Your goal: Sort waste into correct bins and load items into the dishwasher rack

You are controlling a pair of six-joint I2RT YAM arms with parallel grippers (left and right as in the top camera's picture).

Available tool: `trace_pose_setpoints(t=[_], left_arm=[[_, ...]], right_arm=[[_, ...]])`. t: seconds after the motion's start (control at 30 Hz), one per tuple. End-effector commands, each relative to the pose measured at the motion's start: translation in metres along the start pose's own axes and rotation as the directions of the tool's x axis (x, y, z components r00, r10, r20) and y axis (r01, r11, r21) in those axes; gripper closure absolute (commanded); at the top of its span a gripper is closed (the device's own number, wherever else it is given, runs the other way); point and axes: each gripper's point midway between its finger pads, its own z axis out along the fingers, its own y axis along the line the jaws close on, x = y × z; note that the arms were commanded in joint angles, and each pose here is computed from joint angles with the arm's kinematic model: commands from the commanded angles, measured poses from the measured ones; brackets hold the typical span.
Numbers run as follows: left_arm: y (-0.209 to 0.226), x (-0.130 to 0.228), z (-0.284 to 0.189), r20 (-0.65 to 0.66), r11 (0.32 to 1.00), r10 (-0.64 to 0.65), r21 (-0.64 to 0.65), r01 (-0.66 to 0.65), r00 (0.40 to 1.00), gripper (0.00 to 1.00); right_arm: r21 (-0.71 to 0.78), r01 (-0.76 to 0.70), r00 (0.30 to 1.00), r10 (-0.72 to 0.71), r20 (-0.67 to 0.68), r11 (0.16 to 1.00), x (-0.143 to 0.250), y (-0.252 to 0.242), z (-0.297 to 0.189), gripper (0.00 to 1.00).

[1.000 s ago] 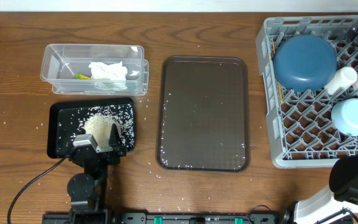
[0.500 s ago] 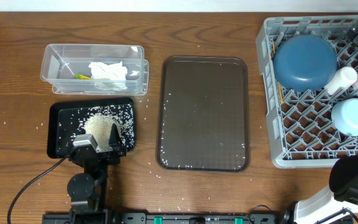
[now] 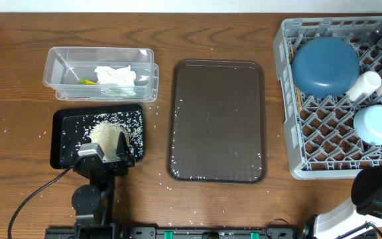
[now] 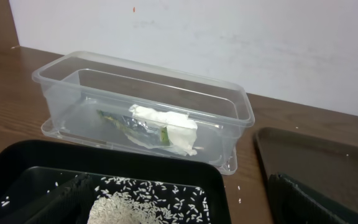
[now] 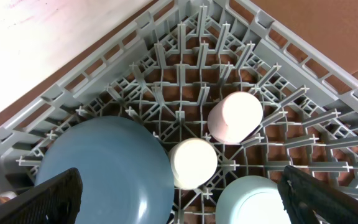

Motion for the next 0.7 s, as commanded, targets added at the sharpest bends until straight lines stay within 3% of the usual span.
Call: trace_pose_setpoints(t=[0.0,0.23,0.47,0.67], left_arm=[[0.011,0.015,0.001,-0.038,0.999,-0.012,-0.052,0.011,0.999,0.08],[0.011,0.015,0.001,-0.038,0.999,-0.012,-0.052,0.011,0.999,0.08],[0.011,0.015,0.001,-0.038,0.999,-0.012,-0.052,0.011,0.999,0.08],[0.011,0.015,0.001,-0.038,0.999,-0.012,-0.052,0.011,0.999,0.08]], right_arm=[[0.000,-0.019,1.000,0.019,0.010,1.000,-0.004,-0.002,-0.003,0.01],[-0.055,-0.041,0.991,0.048,0.124,0.998,-0.025,-0.006,-0.065,0.01],[-0.181,-0.063,0.931,0.124,0.344,0.981,-0.045,-0.023,-0.193,0.01],[-0.237,-0.071,0.864,0.178,0.471,0.969,-0.024,-0.064,-0.294,0.01]])
